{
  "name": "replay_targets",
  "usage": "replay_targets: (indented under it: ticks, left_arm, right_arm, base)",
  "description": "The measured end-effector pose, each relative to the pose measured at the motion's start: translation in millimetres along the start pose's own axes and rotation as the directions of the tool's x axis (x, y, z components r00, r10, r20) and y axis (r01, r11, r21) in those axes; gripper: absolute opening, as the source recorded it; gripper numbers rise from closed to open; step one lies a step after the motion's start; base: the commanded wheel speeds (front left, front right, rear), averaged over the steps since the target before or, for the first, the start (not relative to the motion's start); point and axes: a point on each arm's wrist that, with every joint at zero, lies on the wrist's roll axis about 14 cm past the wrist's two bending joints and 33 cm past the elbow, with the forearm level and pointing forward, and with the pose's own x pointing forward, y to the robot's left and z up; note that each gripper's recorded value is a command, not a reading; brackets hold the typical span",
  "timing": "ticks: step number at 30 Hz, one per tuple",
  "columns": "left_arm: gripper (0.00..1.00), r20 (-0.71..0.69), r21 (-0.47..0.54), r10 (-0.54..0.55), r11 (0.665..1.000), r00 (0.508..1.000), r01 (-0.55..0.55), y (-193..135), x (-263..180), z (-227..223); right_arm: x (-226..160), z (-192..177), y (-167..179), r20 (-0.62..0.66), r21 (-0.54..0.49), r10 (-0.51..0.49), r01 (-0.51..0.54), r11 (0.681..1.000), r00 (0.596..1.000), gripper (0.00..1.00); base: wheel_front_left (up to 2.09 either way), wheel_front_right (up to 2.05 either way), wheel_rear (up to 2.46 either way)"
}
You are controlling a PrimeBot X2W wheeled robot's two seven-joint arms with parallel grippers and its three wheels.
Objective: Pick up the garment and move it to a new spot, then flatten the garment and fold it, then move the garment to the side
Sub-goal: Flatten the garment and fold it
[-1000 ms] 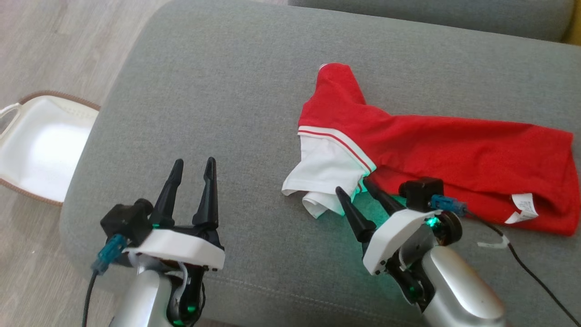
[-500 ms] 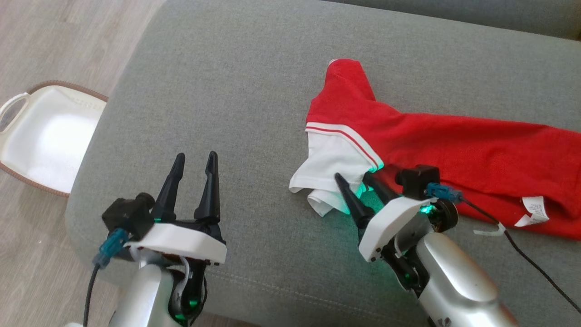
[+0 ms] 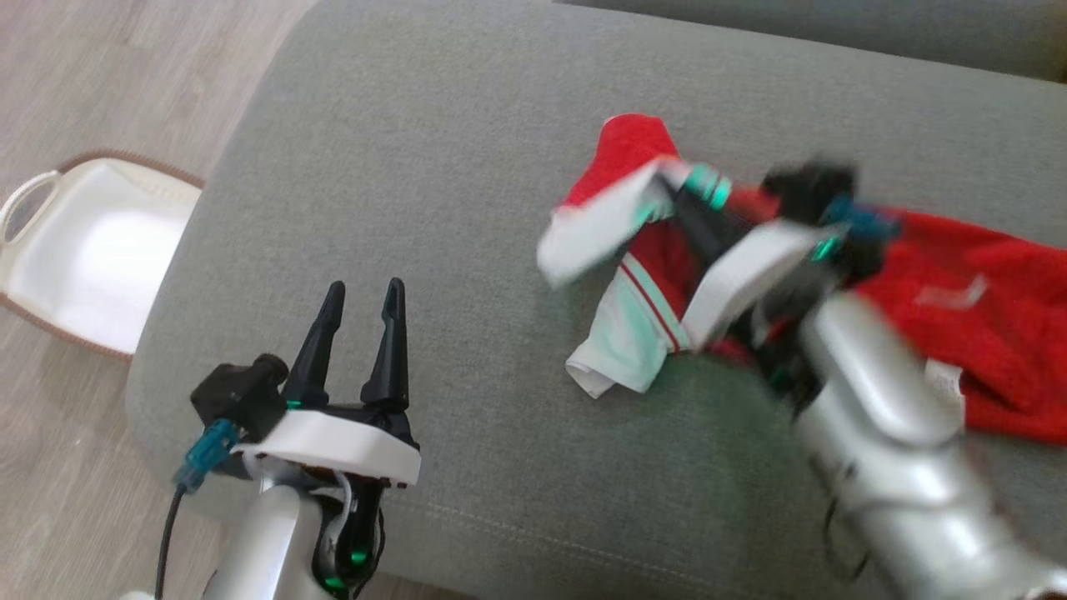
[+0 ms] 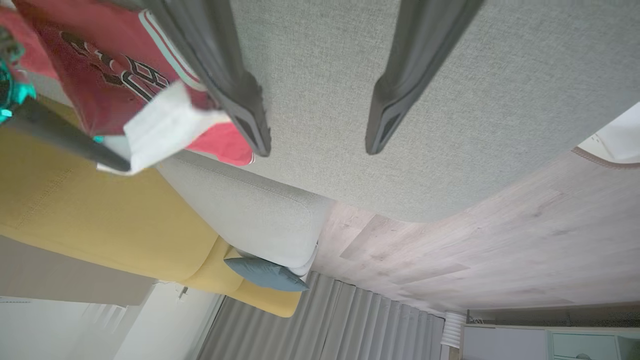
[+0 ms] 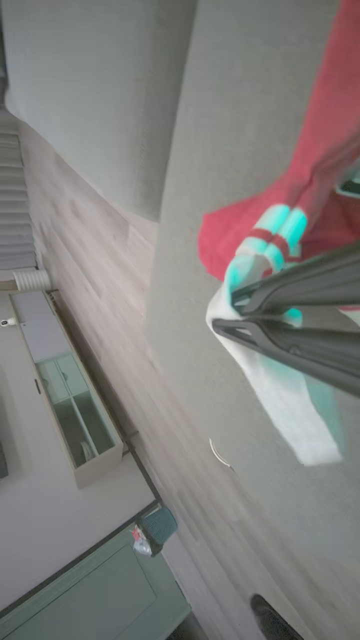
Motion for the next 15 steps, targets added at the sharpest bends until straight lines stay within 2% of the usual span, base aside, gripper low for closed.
replay_targets:
  ticks: [5, 7, 11, 15]
  left_arm:
    - [1.00, -0.017, -0.013, 0.021, 1.000, 1.000, -0.021, 5.4, -2.7, -4.8]
    - [1.00, -0.021, -0.017, 0.027, 0.999, 0.999, -0.028, 6.9, -3.5, -5.7]
    - [1.00, -0.013, -0.015, 0.039, 0.999, 0.999, -0.039, 10.9, -0.4, -1.3]
    - [1.00, -0.014, -0.017, 0.063, 0.998, 0.998, -0.063, 18.2, 1.4, -0.2]
  right_arm:
    - [20.8, 48.2, -47.4, 0.014, -0.024, -0.087, 0.088, 0.996, 0.996, 0.00]
    - [27.7, 63.8, -69.8, 0.004, -0.088, -0.128, 0.128, 0.988, 0.992, 0.00]
    - [40.8, 95.8, -113.6, -0.004, -0.212, -0.210, 0.204, 0.956, 0.978, 0.00]
    - [56.5, 125.2, -147.3, 0.001, -0.324, -0.277, 0.262, 0.909, 0.961, 0.00]
  base:
    - [0.00, 0.00, 0.00]
    - [0.00, 0.00, 0.00]
    - [0.00, 0.00, 0.00]
    - [0.00, 0.00, 0.00]
